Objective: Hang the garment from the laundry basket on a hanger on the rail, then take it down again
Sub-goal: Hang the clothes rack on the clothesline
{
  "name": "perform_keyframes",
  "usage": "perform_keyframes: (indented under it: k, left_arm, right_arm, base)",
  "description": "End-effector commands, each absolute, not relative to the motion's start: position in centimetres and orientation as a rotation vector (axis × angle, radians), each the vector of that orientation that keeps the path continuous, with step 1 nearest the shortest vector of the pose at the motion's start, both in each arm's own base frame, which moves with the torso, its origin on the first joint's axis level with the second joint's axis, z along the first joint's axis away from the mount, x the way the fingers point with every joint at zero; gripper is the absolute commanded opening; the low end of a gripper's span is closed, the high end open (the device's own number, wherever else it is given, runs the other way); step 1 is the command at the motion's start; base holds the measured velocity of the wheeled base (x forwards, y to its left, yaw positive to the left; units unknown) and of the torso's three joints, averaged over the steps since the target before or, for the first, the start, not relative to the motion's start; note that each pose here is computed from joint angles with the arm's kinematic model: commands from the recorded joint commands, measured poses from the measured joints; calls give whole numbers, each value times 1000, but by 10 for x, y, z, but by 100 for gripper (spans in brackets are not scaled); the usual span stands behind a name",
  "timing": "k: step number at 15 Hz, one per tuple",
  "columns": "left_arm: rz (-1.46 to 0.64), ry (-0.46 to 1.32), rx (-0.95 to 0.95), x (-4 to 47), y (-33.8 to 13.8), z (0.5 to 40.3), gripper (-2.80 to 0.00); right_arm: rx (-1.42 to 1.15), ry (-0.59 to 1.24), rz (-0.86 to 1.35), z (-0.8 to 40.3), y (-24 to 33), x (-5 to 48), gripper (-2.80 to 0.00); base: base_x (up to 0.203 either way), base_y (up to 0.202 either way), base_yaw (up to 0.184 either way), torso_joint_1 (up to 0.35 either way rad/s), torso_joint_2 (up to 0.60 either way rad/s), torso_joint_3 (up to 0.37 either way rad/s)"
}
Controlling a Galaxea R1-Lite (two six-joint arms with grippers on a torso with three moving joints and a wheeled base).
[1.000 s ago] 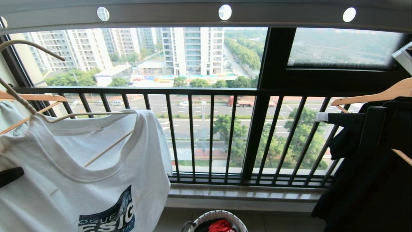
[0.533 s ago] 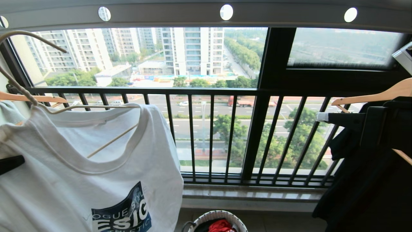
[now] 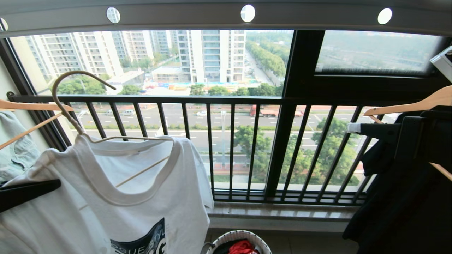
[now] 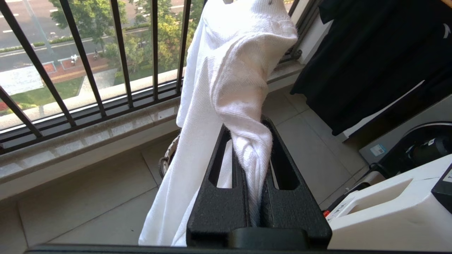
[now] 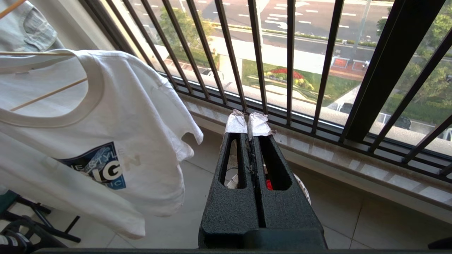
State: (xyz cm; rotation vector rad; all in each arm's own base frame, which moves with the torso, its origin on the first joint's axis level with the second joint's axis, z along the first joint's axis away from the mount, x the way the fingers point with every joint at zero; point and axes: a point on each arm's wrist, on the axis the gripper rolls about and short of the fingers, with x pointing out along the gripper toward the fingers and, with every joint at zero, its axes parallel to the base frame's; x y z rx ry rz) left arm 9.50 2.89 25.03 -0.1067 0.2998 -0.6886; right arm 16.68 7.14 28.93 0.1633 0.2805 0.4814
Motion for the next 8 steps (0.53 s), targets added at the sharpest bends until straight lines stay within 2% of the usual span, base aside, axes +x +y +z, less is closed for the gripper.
perform_keyframes:
  k: [1,8]
  left_arm:
    - [-693,332,-100,105,29,242,-280]
    - [-645,320,-40,152,14,228,-280]
  right_arm:
    - [164,287,481,288,72,168,-280]
    - [168,277,432,287,66,179,-280]
  base:
    - [0,0,0,0,0,0]
    - [0,0,0,0,0,0]
